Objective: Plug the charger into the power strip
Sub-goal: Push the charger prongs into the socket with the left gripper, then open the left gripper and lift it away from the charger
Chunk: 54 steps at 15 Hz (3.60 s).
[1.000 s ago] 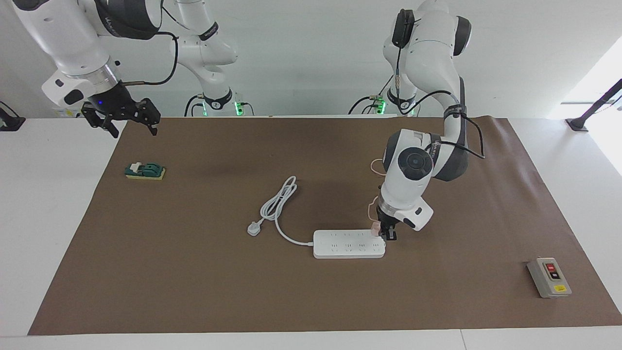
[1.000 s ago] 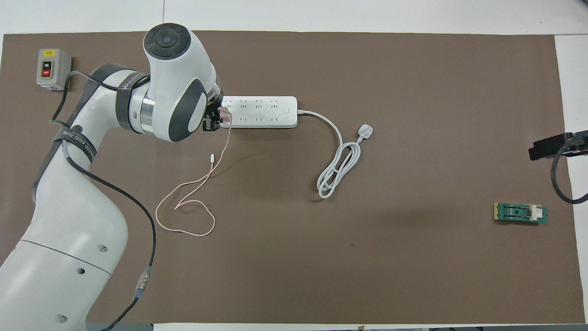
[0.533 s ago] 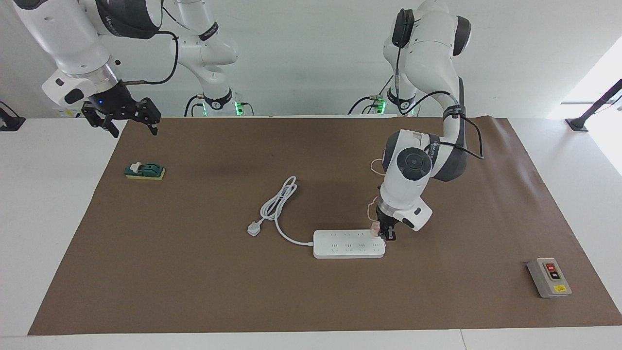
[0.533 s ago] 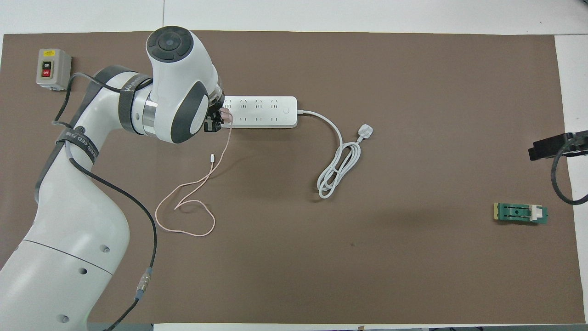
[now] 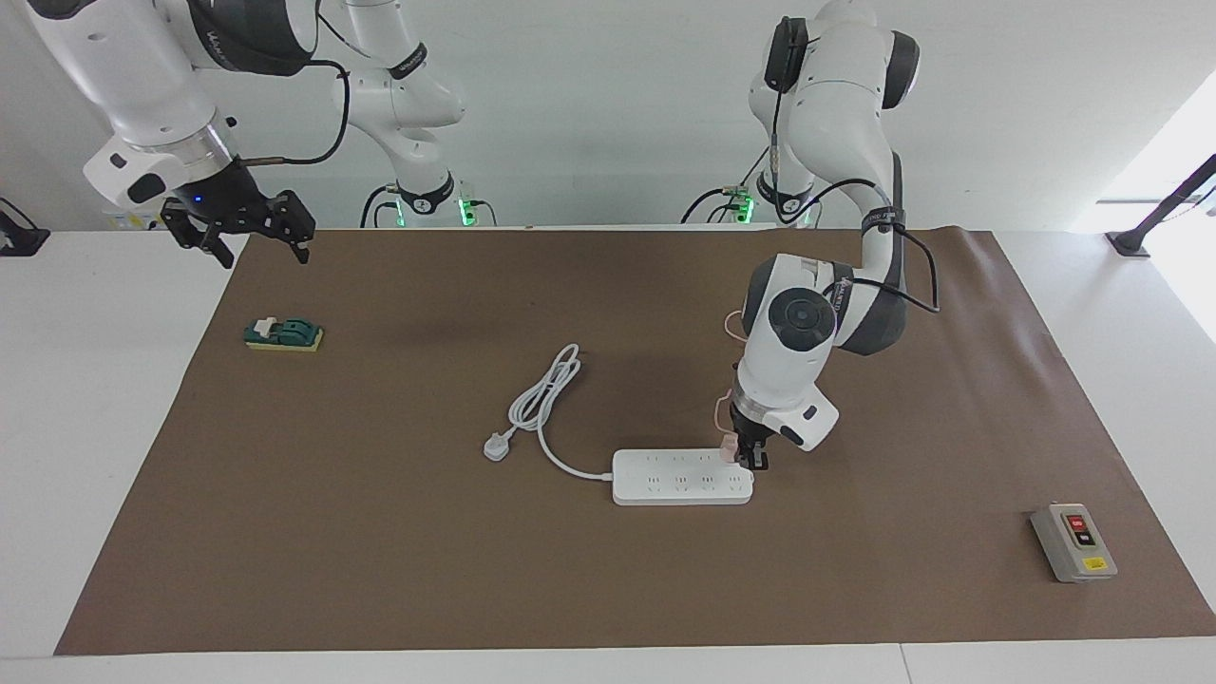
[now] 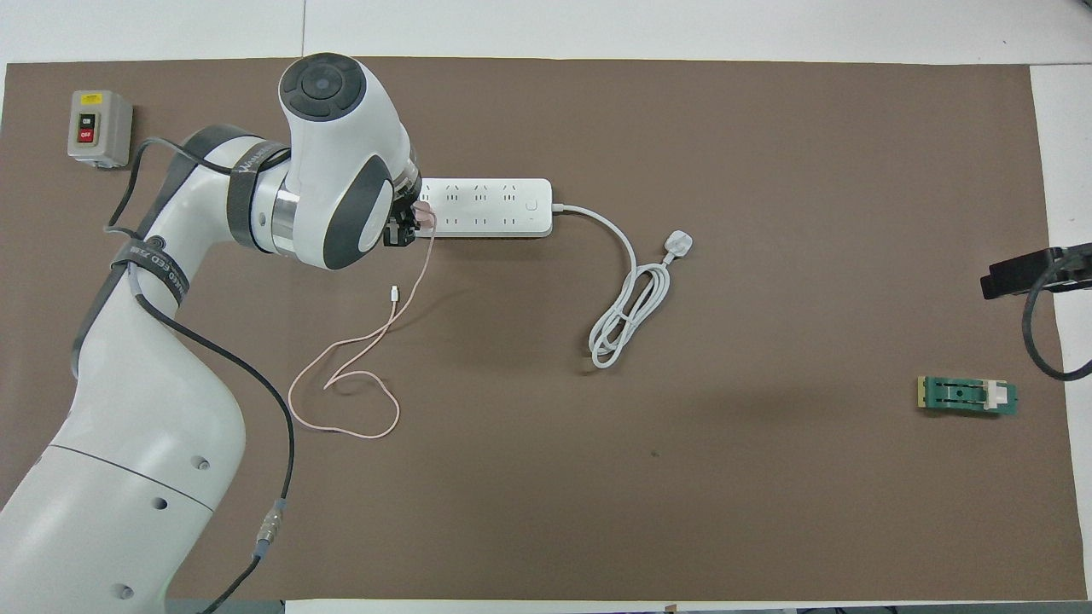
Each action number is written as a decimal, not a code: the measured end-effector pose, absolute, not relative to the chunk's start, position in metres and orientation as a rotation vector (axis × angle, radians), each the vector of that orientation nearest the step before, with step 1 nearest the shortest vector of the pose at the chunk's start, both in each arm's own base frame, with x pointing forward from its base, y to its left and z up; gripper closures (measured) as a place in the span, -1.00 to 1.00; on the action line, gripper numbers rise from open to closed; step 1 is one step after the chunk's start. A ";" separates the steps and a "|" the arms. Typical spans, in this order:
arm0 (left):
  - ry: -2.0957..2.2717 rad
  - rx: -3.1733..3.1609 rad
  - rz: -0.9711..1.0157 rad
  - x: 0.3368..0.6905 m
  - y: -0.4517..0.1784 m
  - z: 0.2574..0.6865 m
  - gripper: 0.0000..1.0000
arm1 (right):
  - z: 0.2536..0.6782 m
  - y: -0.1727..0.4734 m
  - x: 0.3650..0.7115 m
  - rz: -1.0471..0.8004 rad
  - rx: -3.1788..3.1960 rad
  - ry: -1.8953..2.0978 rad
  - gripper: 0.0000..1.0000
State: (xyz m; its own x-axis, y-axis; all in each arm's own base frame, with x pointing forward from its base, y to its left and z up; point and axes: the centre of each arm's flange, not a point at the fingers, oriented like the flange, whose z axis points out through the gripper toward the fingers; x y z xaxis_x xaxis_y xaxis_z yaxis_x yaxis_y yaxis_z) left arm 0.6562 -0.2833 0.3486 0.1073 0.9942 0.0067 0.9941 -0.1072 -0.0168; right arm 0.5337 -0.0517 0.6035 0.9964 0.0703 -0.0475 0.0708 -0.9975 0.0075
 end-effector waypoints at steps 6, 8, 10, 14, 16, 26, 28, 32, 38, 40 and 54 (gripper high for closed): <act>-2.071 -2.341 -0.022 0.653 -0.285 0.348 0.35 | 0.604 -0.052 0.534 -0.074 3.130 0.111 -1.00; -2.058 -2.348 -0.038 0.652 -0.287 0.347 0.35 | 0.604 -0.052 0.534 -0.074 3.130 0.111 -1.00; -2.056 -2.351 -0.042 0.651 -0.287 0.343 0.35 | 0.604 -0.052 0.534 -0.074 3.130 0.111 -1.00; -2.059 -2.358 -0.050 0.650 -0.287 0.339 0.35 | 0.604 -0.052 0.534 -0.074 3.130 0.111 -1.00; -2.059 -2.361 -0.054 0.649 -0.287 0.339 0.35 | 0.604 -0.051 0.534 -0.074 3.130 0.111 -1.00; -2.008 -2.398 -0.119 0.644 -0.293 0.330 0.35 | 0.604 -0.051 0.534 -0.074 3.130 0.111 -1.00; -1.982 -2.409 -0.140 0.643 -0.296 0.329 0.35 | 0.604 -0.051 0.534 -0.074 3.130 0.111 -1.00; -1.967 -2.416 -0.148 0.642 -0.297 0.329 0.35 | 0.604 -0.051 0.534 -0.074 3.130 0.111 -1.00; -1.969 -2.415 -0.148 0.642 -0.297 0.330 0.35 | 0.604 -0.051 0.534 -0.074 3.130 0.111 -1.00; -1.970 -2.414 -0.148 0.642 -0.297 0.330 0.35 | 0.604 -0.051 0.534 -0.074 3.130 0.111 -1.00; -1.906 -2.428 -0.179 0.640 -0.302 0.329 0.35 | 0.604 -0.051 0.534 -0.074 3.130 0.111 -1.00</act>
State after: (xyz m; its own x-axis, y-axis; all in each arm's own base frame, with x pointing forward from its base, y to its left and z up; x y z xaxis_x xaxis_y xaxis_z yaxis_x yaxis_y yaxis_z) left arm 0.6405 -0.3022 0.3293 0.2338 0.9647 0.1216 0.9704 -0.2393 0.0324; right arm 0.5336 -0.0515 0.6036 0.9964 0.0707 -0.0474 0.0711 -0.9974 0.0075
